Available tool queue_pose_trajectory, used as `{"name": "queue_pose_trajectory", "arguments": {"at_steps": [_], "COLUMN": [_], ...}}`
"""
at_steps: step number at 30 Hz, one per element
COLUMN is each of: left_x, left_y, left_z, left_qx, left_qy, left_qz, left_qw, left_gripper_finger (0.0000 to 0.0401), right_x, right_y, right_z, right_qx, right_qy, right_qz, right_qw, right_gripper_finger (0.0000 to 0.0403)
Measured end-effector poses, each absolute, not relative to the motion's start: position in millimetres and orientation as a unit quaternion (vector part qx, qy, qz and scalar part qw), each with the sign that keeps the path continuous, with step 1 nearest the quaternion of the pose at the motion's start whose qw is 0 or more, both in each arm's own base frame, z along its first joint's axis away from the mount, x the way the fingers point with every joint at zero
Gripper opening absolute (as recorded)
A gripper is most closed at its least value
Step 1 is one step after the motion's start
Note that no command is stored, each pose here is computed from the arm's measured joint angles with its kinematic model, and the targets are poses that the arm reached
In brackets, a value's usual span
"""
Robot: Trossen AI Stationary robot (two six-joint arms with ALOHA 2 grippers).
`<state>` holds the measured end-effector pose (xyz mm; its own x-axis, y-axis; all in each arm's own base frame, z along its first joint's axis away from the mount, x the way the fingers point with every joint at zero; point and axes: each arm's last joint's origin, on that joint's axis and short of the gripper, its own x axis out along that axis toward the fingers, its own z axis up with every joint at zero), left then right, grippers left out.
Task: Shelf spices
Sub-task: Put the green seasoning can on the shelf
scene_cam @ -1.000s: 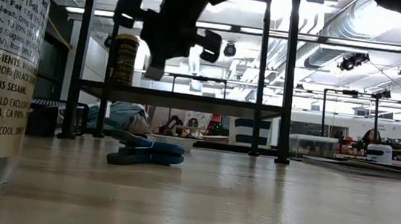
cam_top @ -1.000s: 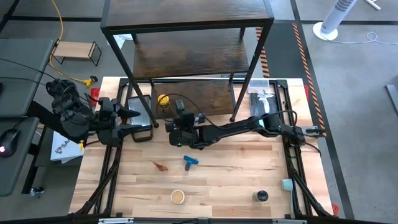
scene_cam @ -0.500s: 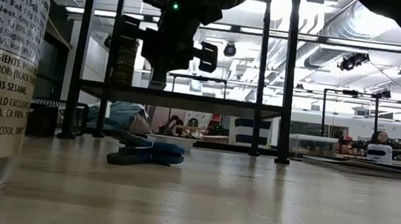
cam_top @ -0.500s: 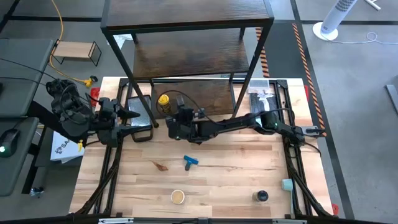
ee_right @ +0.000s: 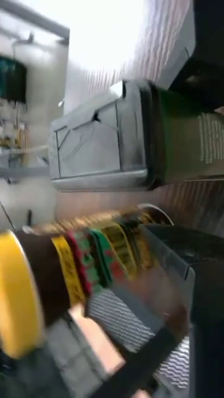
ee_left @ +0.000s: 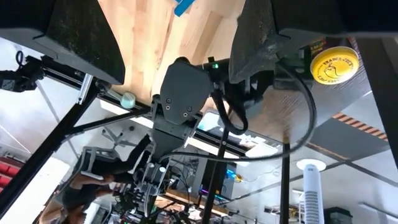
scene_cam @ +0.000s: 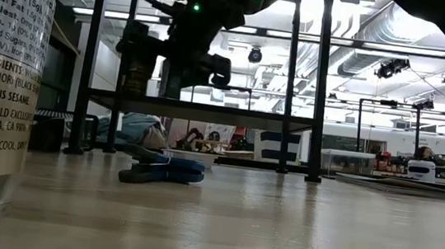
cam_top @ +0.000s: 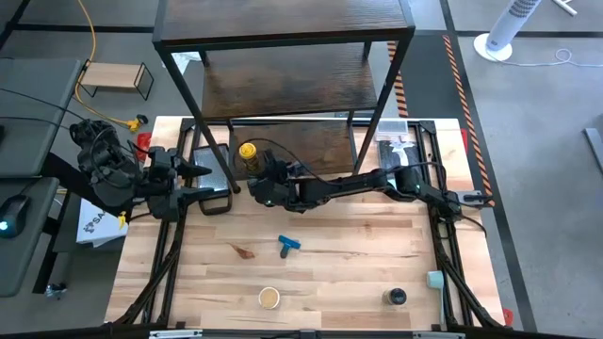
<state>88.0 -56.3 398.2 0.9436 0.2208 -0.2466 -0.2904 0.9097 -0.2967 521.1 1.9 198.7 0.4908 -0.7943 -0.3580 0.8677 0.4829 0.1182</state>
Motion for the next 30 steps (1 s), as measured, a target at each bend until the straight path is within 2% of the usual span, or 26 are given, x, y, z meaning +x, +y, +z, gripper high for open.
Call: {"name": "queue_pose_trajectory", "arguments": {"at_steps": [4, 16, 25, 30], "left_x": [88, 88, 88, 88], "left_y": [-56, -55, -54, -54], "left_z": [399, 399, 399, 398], "left_qx": [-0.156, -0.148, -0.138, -0.133], "left_qy": [0.101, 0.090, 0.088, 0.090], "left_qz": [0.139, 0.158, 0.167, 0.167], "left_qw": [0.973, 0.972, 0.972, 0.973], "left_gripper_finger": [0.0282, 0.0282, 0.0282, 0.0282], "right_x": [522, 515, 511, 507], "right_y": [5, 0, -9, -3], "right_z": [207, 244, 264, 283], "right_qx": [0.116, 0.039, 0.042, 0.020], "right_qy": [0.147, 0.157, 0.139, 0.143], "right_qz": [-0.455, -0.438, -0.436, -0.388], "right_qw": [0.871, 0.884, 0.888, 0.910], "right_gripper_finger": [0.0253, 0.0255, 0.0255, 0.0255]}}
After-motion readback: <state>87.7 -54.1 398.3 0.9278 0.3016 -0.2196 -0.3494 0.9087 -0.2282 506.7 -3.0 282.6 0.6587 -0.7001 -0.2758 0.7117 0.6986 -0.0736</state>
